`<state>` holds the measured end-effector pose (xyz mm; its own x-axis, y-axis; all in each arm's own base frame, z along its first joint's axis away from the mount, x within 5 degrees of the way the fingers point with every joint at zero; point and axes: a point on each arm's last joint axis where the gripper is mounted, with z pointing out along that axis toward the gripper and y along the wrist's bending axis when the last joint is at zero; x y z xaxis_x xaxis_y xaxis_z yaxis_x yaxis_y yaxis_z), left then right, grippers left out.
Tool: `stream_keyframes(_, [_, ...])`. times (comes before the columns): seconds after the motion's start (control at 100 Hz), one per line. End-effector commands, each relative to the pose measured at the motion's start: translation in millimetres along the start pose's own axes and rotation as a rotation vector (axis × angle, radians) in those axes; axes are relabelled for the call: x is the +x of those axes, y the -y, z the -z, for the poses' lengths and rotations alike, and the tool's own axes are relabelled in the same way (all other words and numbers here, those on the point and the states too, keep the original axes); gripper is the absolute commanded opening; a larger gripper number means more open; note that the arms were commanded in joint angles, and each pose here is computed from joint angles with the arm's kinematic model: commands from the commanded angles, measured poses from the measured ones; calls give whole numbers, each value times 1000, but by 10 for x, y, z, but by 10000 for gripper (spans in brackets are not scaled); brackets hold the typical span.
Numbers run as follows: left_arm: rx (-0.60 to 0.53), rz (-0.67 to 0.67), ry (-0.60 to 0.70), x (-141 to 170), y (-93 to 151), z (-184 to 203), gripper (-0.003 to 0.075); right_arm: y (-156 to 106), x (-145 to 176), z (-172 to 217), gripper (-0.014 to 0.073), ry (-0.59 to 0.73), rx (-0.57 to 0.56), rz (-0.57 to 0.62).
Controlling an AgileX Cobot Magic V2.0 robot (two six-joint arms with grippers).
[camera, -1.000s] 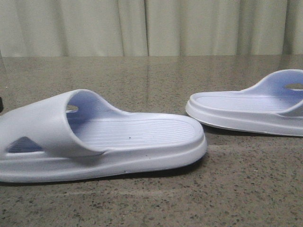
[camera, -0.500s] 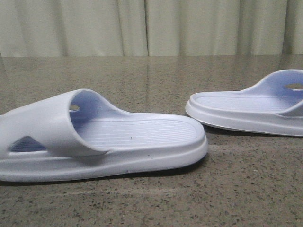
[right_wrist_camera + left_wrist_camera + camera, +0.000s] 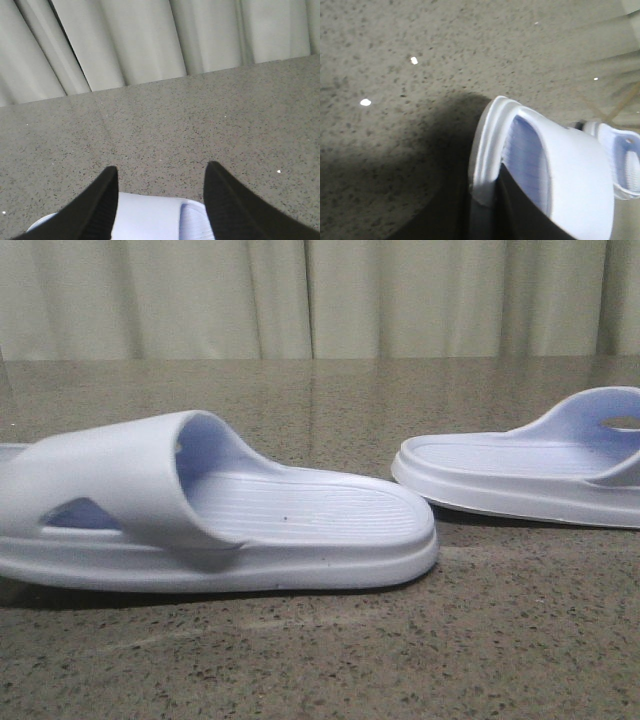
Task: Insert blue slippers together front up
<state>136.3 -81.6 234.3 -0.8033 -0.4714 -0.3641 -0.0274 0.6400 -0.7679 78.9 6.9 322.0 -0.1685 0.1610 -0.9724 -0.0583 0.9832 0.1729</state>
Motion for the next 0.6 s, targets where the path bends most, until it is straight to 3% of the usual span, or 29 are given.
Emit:
stream_keyframes(0.0, [101, 15, 79, -98, 193, 100, 16, -21, -167, 8, 328, 98, -7, 11])
stream_keyframes(0.44, [332, -6, 178, -126, 574, 530, 16, 29, -75, -5, 330, -3, 47, 87])
stream_keyframes(0.59, [370, -17, 182, -136, 654, 598, 16, 130, 40, -79, 330, -117, 154, 25])
